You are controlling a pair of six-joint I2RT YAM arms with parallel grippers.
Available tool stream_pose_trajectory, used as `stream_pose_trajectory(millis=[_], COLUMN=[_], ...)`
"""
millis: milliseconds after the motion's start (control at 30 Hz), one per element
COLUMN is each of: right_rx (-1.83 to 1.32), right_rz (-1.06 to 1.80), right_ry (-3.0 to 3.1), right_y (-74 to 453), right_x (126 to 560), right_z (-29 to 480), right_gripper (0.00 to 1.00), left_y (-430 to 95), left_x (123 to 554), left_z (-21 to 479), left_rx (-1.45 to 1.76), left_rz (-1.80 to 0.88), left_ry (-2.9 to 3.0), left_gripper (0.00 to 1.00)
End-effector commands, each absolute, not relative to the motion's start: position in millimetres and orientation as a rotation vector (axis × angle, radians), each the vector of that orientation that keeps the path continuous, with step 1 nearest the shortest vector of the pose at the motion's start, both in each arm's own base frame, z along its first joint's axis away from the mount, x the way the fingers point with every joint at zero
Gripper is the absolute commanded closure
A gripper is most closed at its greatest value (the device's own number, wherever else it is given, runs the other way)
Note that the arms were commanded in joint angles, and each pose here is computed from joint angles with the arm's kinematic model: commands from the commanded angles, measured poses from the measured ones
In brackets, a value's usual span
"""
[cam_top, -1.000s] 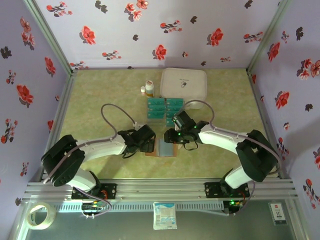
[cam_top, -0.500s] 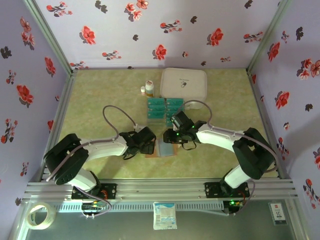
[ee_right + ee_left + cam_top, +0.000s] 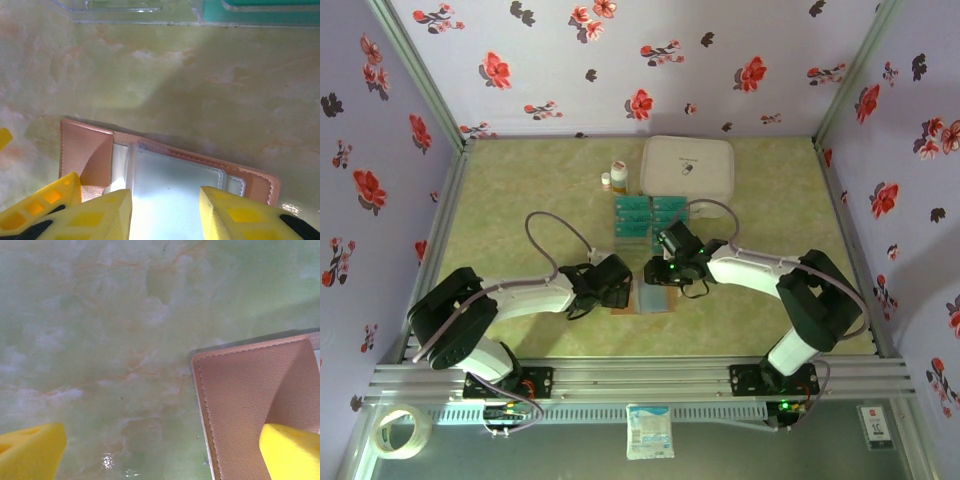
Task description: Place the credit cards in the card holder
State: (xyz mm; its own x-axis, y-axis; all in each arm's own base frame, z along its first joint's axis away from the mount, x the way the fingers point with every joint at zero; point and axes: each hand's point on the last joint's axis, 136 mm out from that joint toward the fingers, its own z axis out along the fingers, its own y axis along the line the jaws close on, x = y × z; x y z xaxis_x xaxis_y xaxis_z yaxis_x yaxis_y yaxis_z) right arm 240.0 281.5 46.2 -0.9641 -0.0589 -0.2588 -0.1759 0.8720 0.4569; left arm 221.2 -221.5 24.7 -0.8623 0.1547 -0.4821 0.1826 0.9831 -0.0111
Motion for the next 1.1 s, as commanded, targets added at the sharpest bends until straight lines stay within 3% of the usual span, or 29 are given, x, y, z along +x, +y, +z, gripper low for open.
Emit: stream_pose_trajectory(millis=[0,533,1067], right_rx=[-0.181,-0.162,-0.153], right_rz=[0.713,0.695,0.696], right_ry=[2.798,2.829,2.840], right_y=[286.0,281.2,277.5], right_x=[243.6,238.1,233.4], right_z=[46.4,30.6,26.7], right_gripper=[0.61,0.62,0.62], left_y=[-212.0,-228.0,-218.5], left_x=[218.4,213.5,204.6], left_z=[18.2,62.4,20.0], left_rx=[0.275,0.256,0.232], left_rz=[-0.009,-0.152,-0.023], left_ry=[2.624,2.579,2.622], left_gripper=[0.00,0.00,0.00])
